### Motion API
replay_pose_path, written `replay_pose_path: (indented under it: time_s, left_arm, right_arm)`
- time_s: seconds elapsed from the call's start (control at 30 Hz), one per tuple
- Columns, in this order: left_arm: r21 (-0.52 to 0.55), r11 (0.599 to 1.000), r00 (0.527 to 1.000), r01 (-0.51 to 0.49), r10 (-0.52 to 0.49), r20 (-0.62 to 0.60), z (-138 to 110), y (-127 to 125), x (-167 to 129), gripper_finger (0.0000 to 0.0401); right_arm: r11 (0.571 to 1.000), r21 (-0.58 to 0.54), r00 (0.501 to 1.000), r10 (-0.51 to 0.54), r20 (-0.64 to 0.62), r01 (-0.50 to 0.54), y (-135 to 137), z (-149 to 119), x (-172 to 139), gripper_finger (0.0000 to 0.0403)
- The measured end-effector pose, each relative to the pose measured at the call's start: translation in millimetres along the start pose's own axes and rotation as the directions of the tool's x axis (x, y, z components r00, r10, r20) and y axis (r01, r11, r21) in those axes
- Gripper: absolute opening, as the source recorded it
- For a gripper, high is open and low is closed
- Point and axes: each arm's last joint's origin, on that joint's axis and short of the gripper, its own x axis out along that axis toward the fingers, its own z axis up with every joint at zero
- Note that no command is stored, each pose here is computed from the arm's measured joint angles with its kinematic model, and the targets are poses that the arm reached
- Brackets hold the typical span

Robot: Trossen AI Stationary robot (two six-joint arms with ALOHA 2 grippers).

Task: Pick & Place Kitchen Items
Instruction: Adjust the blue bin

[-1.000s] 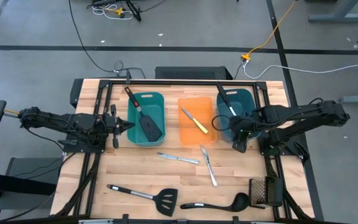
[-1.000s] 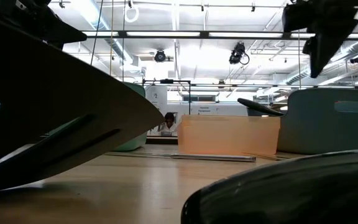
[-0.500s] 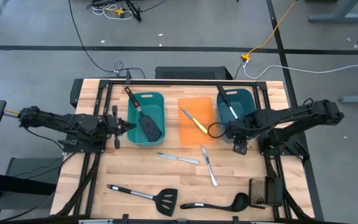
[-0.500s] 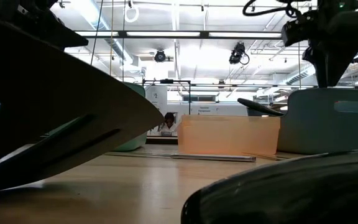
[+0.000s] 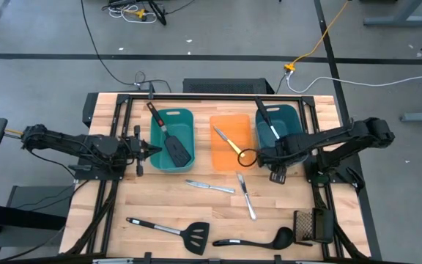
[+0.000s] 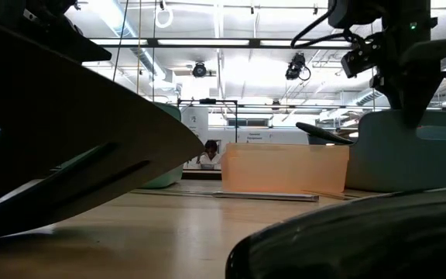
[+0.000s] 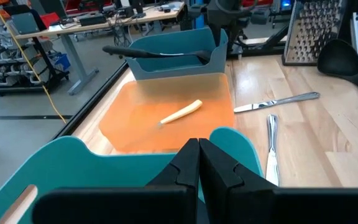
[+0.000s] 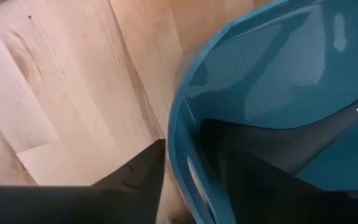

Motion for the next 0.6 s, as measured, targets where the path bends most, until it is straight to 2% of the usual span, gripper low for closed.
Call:
replay_pose_path:
  time_s: [0.17, 0.37, 0.47, 0.6]
  left_arm:
    - [0.003, 1.0, 1.0, 0.0, 0.0, 0.0, 0, 0, 0, 0.0016]
    - [0.005, 1.0, 1.0, 0.0, 0.0, 0.0, 0, 0, 0, 0.0016]
    - [0.006, 1.0, 1.0, 0.0, 0.0, 0.0, 0, 0, 0, 0.0016]
    - [0.007, 1.0, 1.0, 0.0, 0.0, 0.0, 0, 0, 0, 0.0016]
  right_arm:
    - [0.999, 0.021, 0.999, 0.037, -0.012, -0.037, 1, 8, 7, 0.0089]
    - [0.997, 0.027, 0.997, 0.067, 0.031, -0.068, 0, 15, 8, 0.0017]
    - [0.998, 0.024, 0.997, 0.064, 0.035, -0.065, -1, 16, 8, 0.0009]
    - [0.996, 0.041, 0.996, 0.076, 0.046, -0.078, -3, 18, 8, 0.0026]
